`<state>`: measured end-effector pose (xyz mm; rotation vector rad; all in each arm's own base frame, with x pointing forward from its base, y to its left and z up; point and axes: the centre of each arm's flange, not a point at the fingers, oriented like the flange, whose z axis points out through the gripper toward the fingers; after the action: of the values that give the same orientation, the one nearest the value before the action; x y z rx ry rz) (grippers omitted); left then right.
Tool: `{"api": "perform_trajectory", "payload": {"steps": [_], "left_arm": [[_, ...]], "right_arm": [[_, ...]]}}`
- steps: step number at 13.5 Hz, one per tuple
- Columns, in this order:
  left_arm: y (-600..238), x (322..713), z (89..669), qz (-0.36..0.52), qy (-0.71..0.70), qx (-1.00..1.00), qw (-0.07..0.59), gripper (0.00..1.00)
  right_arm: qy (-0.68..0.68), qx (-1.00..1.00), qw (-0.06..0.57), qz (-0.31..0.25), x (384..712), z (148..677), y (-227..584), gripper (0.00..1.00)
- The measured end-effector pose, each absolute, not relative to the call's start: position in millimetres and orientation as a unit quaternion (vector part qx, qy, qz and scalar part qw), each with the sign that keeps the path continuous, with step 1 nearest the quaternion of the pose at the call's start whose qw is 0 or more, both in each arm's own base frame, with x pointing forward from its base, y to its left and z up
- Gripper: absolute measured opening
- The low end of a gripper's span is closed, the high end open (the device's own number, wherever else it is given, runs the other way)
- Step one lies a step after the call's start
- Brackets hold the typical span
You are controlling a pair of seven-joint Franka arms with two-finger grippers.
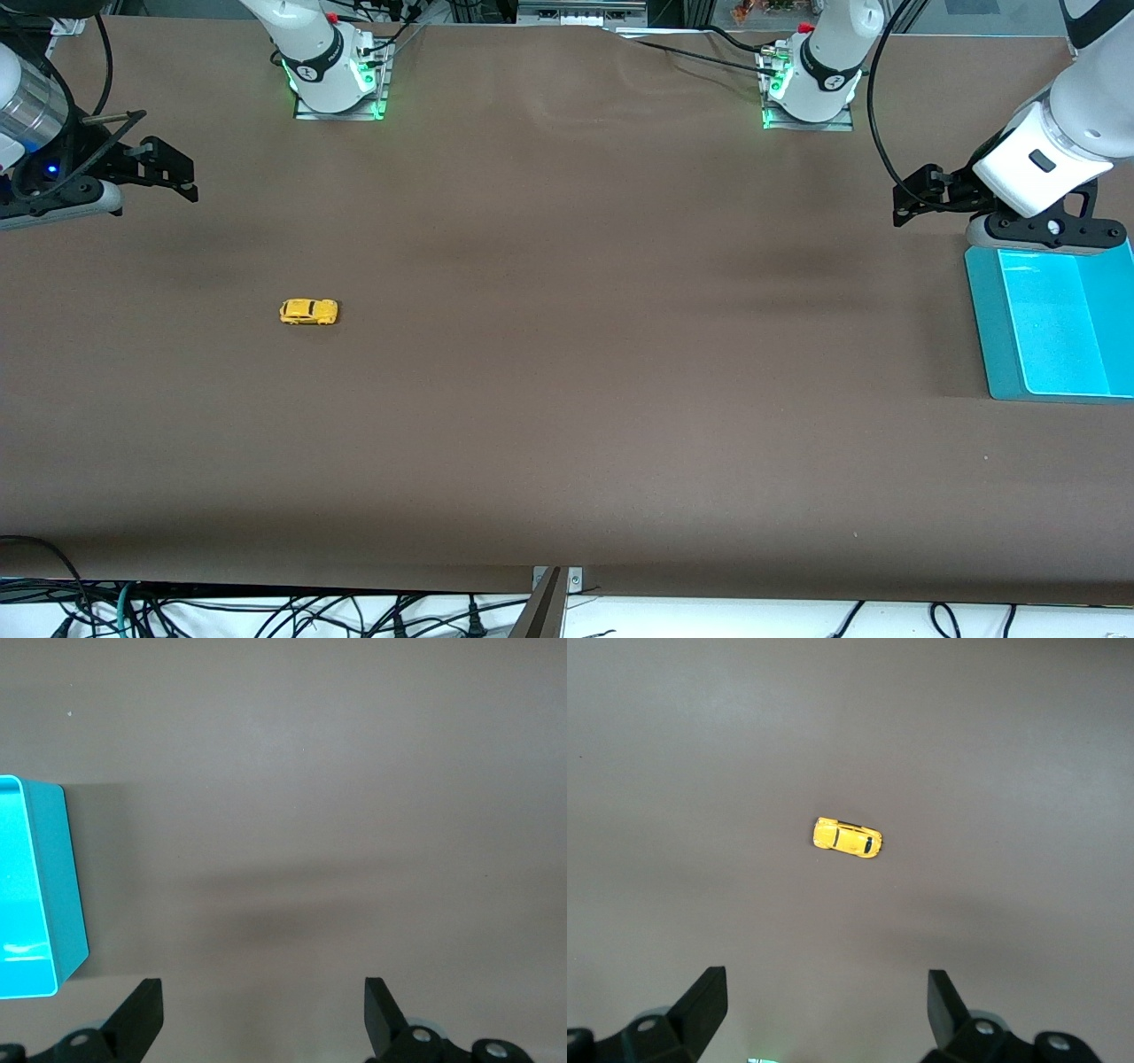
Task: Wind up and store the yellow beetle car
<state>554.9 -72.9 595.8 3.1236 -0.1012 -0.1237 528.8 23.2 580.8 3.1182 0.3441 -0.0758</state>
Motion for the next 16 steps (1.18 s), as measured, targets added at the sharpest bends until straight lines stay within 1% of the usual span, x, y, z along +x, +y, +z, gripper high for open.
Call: {"api": "perform_trajectory", "payload": {"steps": [10,16], "left_arm": [[-72.9,554.9,595.8,-0.040,-0.032,0.999,0.007,1.00],[-72.9,554.9,595.8,-0.040,-0.032,0.999,0.007,1.00]], "right_arm": [[0.104,0.994,0.002,-0.026,528.4,580.4,25.4,1.00],[0.102,0.994,0.000,-0.036,526.6,578.1,23.4,1.00]]}}
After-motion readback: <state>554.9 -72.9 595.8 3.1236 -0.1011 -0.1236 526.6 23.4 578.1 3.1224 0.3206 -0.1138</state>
